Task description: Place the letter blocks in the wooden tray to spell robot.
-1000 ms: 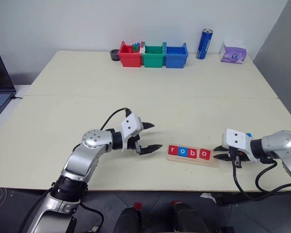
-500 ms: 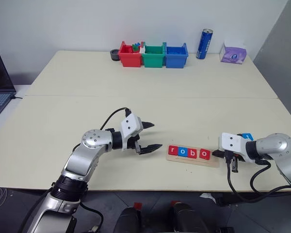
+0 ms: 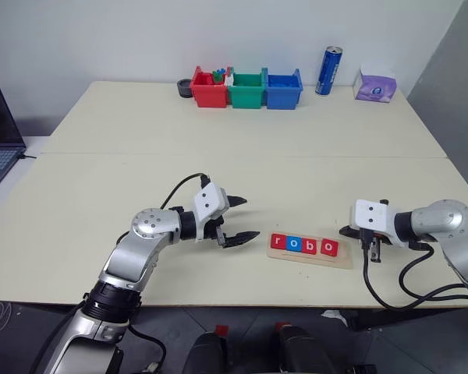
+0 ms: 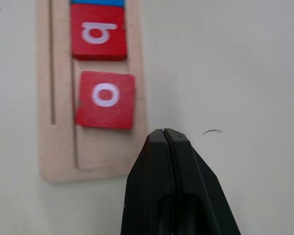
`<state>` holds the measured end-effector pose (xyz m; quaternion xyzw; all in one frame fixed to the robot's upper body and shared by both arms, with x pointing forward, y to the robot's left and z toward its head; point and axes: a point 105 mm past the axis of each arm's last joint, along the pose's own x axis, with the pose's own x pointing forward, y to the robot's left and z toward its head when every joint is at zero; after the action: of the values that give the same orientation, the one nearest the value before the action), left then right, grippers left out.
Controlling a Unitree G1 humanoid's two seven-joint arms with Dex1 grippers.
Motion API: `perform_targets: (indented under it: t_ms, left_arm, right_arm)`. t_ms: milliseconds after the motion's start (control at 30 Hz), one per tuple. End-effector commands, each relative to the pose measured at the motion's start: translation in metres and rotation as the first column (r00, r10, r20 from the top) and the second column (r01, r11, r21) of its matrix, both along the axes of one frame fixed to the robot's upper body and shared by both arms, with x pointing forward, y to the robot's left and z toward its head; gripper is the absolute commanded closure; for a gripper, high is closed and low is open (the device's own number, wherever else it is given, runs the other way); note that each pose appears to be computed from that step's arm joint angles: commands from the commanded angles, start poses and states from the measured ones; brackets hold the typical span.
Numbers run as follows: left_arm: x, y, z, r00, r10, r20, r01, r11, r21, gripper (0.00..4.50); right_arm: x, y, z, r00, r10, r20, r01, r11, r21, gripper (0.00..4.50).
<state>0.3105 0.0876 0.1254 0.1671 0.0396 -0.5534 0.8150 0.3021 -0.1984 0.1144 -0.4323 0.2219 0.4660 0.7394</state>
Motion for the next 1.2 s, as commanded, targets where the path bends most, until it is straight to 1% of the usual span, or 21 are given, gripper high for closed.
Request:
perform_targets:
  t_ms: [33, 167, 433, 867, 1033, 1100, 1200]
  left_arm:
    - [-0.002, -0.006, 0.011, 0.999, -0.03, 0.041, 0.031, 1.0, -0.002, 0.0]
    - [-0.002, -0.004, 0.01, 0.999, -0.027, 0.041, 0.027, 1.0, -0.001, 0.0]
    - [-0.002, 0.0, 0.003, 0.999, -0.02, 0.032, 0.02, 1.0, -0.001, 0.0]
    - [0.001, 0.0, -0.002, 0.999, -0.018, 0.035, 0.018, 1.0, -0.001, 0.0]
    - [0.0, 0.0, -0.002, 0.999, -0.017, 0.038, 0.017, 1.0, -0.003, 0.0]
    - [0.0, 0.0, -0.002, 0.999, -0.016, 0.037, 0.016, 1.0, -0.004, 0.0]
    - [0.0, -0.001, -0.002, 0.999, -0.017, 0.036, 0.018, 1.0, -0.005, 0.0]
  right_arm:
    - [0.001, 0.007, 0.0, 0.999, 0.041, 0.008, -0.041, 0.999, -0.009, 4.49]
    - [0.001, 0.01, -0.003, 0.998, 0.055, 0.0, -0.055, 0.998, -0.014, 4.49]
    - [-0.007, 0.026, 0.006, 0.995, 0.103, -0.009, -0.102, 0.994, 0.043, 4.49]
    - [-0.017, 0.035, 0.001, 0.989, 0.138, -0.049, -0.136, 0.989, 0.052, 4.49]
    - [-0.013, 0.028, 0.012, 0.994, 0.111, -0.012, -0.11, 0.993, 0.051, 4.49]
    - [-0.02, 0.023, 0.014, 0.992, 0.115, -0.045, -0.114, 0.993, 0.039, 4.49]
    - [-0.033, 0.017, 0.008, 0.987, 0.125, -0.103, -0.125, 0.992, 0.006, 4.49]
